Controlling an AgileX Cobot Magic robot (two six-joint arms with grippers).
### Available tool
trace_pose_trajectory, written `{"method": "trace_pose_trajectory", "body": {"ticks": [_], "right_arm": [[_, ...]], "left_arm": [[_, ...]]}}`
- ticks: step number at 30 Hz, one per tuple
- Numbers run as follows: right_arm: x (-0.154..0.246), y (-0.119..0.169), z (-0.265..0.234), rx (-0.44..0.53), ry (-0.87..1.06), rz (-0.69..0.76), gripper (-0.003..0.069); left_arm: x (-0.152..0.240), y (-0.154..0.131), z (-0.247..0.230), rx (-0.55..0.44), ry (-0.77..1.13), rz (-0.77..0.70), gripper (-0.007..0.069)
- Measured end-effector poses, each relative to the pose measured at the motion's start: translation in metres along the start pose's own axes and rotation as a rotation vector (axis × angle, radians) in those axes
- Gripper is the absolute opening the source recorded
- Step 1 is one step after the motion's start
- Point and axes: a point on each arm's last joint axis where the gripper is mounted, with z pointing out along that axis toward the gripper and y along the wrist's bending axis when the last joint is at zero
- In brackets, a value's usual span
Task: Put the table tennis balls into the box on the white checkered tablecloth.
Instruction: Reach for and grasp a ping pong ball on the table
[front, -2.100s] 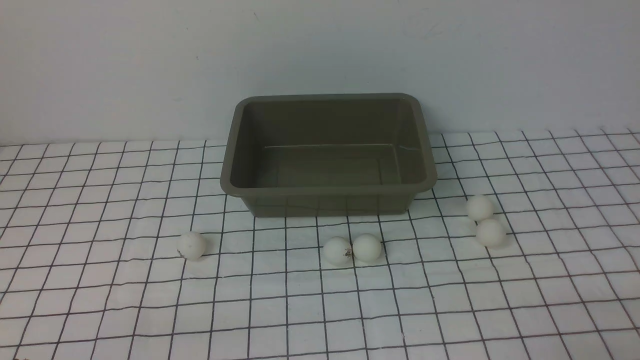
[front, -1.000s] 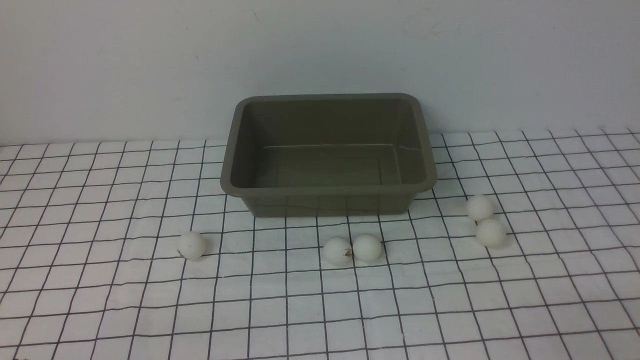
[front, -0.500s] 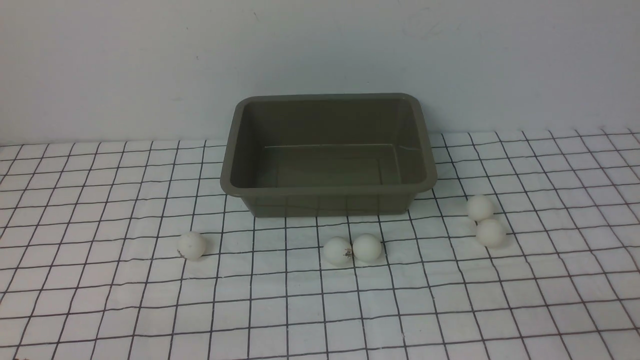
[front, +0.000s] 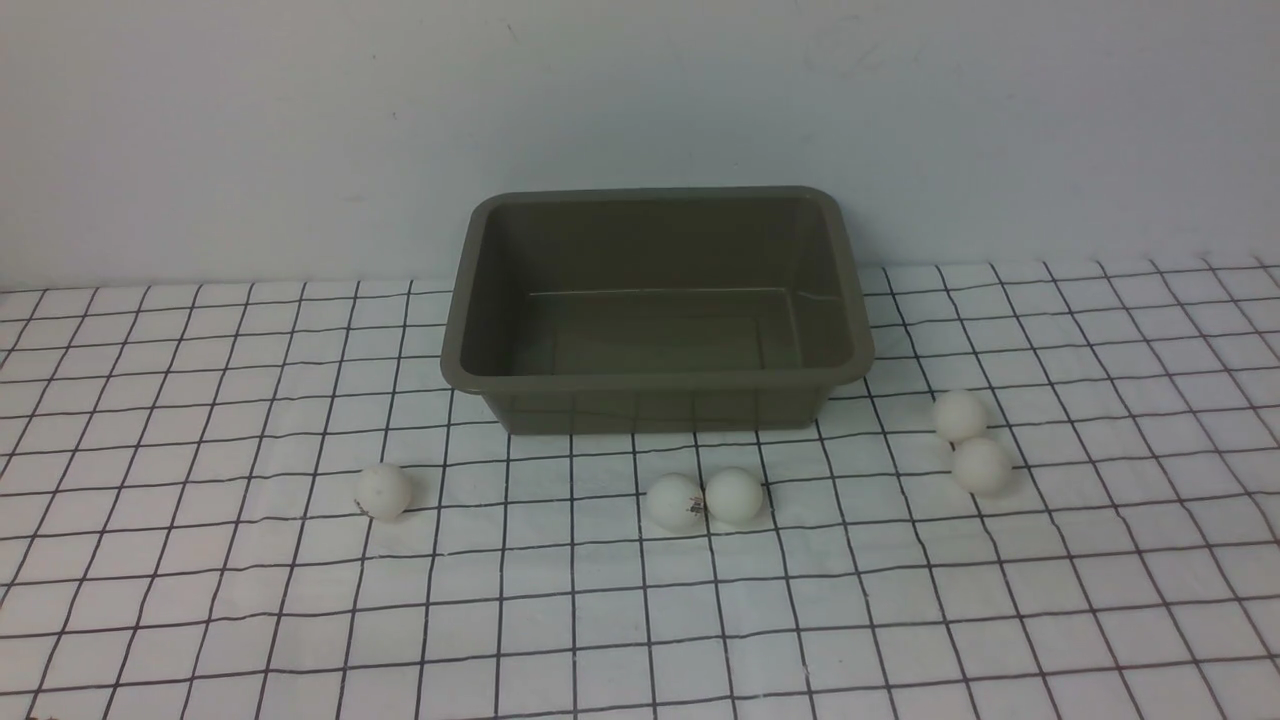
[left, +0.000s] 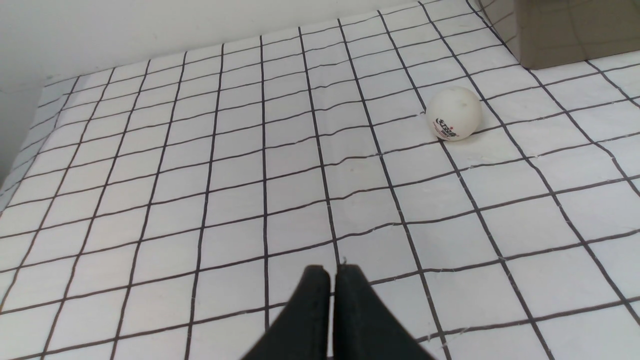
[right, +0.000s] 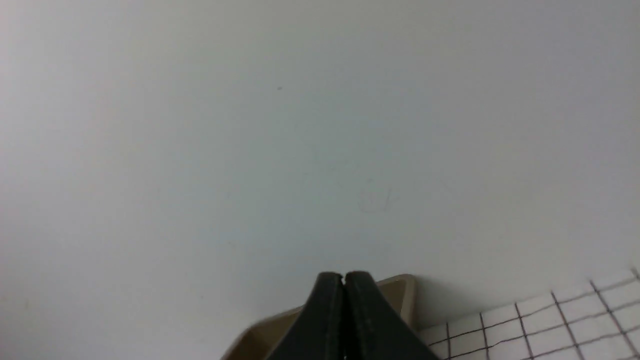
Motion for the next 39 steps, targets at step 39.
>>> {"method": "trace_pose_trajectory", "body": {"ticks": [39], "right_arm": [[0.076, -0.042, 0.415, 0.108, 1.309, -0.243, -0.0013]], "left_arm": [[0.000, 0.000, 0.000, 0.000, 0.000, 0.000, -0.0004]]}}
